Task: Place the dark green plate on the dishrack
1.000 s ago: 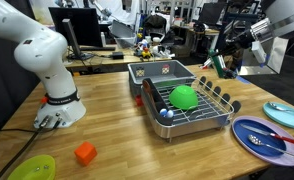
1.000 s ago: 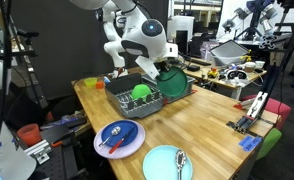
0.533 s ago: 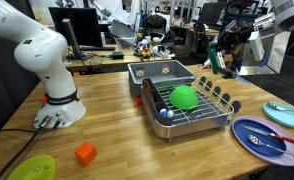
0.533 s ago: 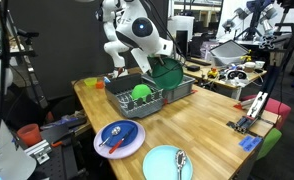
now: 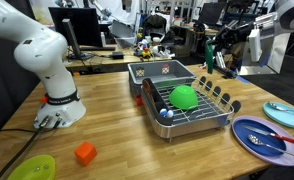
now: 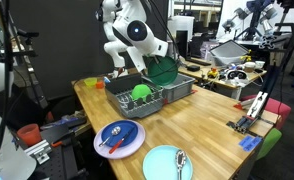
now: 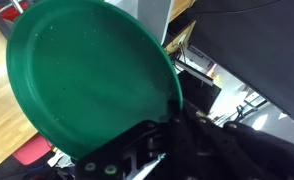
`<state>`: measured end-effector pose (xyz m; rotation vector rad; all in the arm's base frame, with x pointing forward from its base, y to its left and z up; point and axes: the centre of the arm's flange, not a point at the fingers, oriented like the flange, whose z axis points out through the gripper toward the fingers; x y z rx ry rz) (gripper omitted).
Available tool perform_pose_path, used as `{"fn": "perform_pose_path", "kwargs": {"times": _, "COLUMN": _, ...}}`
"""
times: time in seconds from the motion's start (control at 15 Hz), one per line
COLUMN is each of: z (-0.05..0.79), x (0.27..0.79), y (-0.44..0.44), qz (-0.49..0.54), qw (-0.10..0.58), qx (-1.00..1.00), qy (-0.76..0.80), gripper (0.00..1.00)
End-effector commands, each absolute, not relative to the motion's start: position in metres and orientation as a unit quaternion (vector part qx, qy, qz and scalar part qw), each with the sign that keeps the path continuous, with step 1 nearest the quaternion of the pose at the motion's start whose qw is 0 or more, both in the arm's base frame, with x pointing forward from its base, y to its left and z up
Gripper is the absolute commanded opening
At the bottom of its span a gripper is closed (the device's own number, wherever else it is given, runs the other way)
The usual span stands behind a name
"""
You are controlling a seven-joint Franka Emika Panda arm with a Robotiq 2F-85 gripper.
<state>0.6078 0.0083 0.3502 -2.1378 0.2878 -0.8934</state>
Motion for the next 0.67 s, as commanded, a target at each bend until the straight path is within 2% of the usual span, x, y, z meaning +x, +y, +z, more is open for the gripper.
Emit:
{"fn": "perform_pose_path", "kwargs": {"times": 0.0, "z": 0.35, "x": 0.608, "y": 0.008, "qz": -0.352, "qw": 0.393, "qx": -0.842, "qy": 0.113, "gripper": 0.06}}
{"fn": "perform_pose_path", "kwargs": {"times": 0.33, "z": 0.35, "x": 0.608, "y": 0.009, "qz": -0.352, "qw": 0.393, "qx": -0.842, "qy": 0.113, "gripper": 0.06}}
{"fn": "perform_pose_path", "kwargs": {"times": 0.4, "z": 0.35, "x": 0.608, "y": 0.009, "qz": -0.352, "qw": 0.393, "qx": -0.842, "qy": 0.113, "gripper": 0.01}}
{"fn": "perform_pose_path", "kwargs": {"times": 0.6, "z": 0.345, "x": 0.607, "y": 0.024, "qz": -0.347, "qw": 0.404, "qx": -0.835, "qy": 0.137, "gripper": 0.01}}
